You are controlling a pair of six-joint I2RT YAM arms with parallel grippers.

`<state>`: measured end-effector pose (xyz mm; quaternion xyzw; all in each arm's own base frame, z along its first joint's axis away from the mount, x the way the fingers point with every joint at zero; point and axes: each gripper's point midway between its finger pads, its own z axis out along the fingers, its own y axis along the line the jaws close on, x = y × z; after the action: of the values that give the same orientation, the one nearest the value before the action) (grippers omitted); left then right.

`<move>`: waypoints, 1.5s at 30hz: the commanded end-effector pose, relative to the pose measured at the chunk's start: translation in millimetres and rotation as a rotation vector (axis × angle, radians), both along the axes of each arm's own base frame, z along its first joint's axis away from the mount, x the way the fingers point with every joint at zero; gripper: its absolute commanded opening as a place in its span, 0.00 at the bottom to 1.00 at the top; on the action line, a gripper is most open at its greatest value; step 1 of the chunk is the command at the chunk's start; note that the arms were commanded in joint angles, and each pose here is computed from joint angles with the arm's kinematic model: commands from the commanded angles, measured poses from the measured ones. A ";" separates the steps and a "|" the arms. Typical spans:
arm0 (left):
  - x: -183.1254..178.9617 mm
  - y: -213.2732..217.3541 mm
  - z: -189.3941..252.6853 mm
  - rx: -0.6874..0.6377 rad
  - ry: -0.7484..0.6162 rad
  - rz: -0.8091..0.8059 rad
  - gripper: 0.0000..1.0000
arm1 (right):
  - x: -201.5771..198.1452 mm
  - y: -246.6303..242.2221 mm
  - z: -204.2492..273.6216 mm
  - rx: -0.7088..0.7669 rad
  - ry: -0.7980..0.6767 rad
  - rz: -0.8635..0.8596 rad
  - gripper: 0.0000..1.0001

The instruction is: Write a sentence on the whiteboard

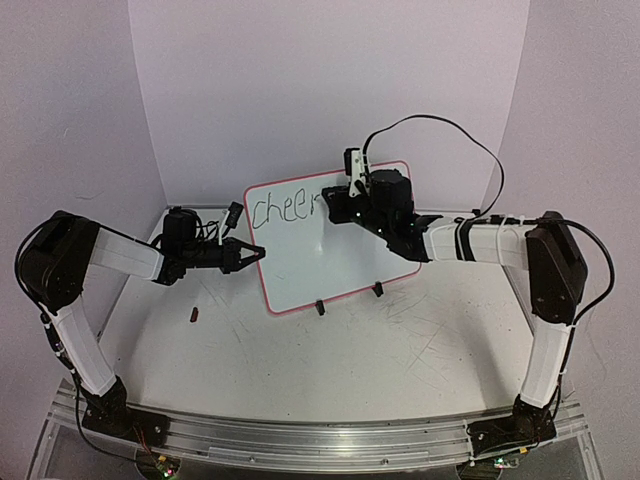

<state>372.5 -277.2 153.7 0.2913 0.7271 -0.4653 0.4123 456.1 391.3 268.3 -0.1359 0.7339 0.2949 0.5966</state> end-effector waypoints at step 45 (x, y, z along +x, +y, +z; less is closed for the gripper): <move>15.8 3.7 22.4 0.039 -0.149 0.051 0.00 | 20.0 -29.3 35.7 0.054 -0.090 -0.088 0.00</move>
<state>370.7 -278.4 155.0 0.2953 0.7257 -0.4647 0.4126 469.4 358.3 284.5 -0.1058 0.7237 0.2742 0.6244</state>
